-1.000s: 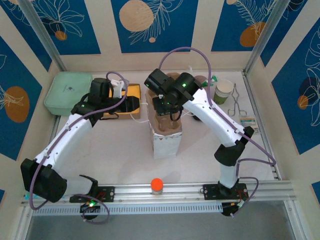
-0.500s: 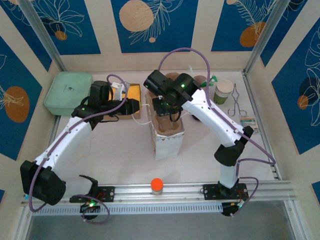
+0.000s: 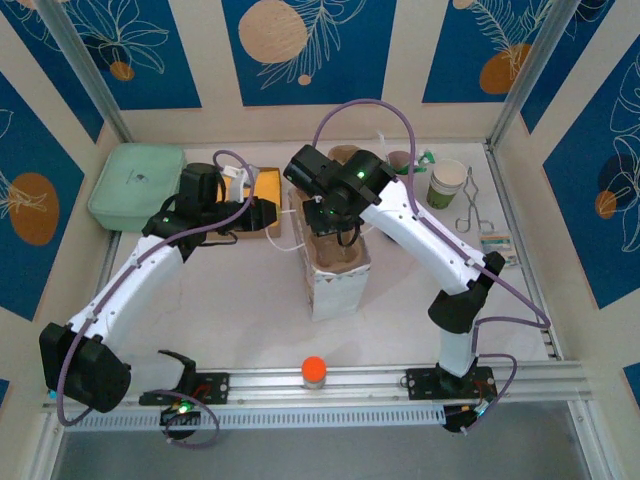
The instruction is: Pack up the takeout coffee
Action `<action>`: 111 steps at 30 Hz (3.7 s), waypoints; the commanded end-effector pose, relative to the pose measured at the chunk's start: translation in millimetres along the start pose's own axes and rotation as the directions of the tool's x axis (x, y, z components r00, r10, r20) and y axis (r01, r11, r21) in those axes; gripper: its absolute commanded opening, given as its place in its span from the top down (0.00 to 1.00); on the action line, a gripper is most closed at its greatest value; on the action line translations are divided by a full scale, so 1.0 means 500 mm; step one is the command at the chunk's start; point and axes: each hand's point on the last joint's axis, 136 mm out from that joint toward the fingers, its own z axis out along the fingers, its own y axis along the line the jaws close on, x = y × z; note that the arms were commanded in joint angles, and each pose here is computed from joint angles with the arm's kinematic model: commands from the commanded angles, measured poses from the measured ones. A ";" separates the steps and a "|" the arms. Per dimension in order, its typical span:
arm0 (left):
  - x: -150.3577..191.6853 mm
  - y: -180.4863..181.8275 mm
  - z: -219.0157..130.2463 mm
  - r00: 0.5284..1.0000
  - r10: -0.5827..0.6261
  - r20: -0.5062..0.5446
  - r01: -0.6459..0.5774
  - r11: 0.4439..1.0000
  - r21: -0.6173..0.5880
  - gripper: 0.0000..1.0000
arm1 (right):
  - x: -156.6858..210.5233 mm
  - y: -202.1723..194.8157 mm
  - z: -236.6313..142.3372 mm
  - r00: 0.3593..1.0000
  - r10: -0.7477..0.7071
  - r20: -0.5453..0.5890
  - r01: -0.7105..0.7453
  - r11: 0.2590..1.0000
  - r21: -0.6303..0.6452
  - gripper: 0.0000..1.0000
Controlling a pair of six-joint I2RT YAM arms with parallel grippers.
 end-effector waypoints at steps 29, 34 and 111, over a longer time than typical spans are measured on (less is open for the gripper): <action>0.002 0.004 -0.021 0.999 0.031 0.010 -0.031 0.999 -0.038 0.90 | -0.030 -0.005 -0.031 0.997 -0.041 0.065 0.048 0.994 -0.095 0.71; 0.001 0.003 -0.023 0.999 0.032 0.011 -0.032 0.999 -0.041 0.90 | -0.030 -0.019 -0.028 0.998 -0.028 0.062 0.034 0.994 -0.103 0.71; -0.008 -0.035 -0.061 0.997 0.041 0.060 -0.041 0.999 -0.010 0.90 | 0.093 0.007 0.143 0.984 -0.023 -0.175 0.021 1.000 -0.010 0.72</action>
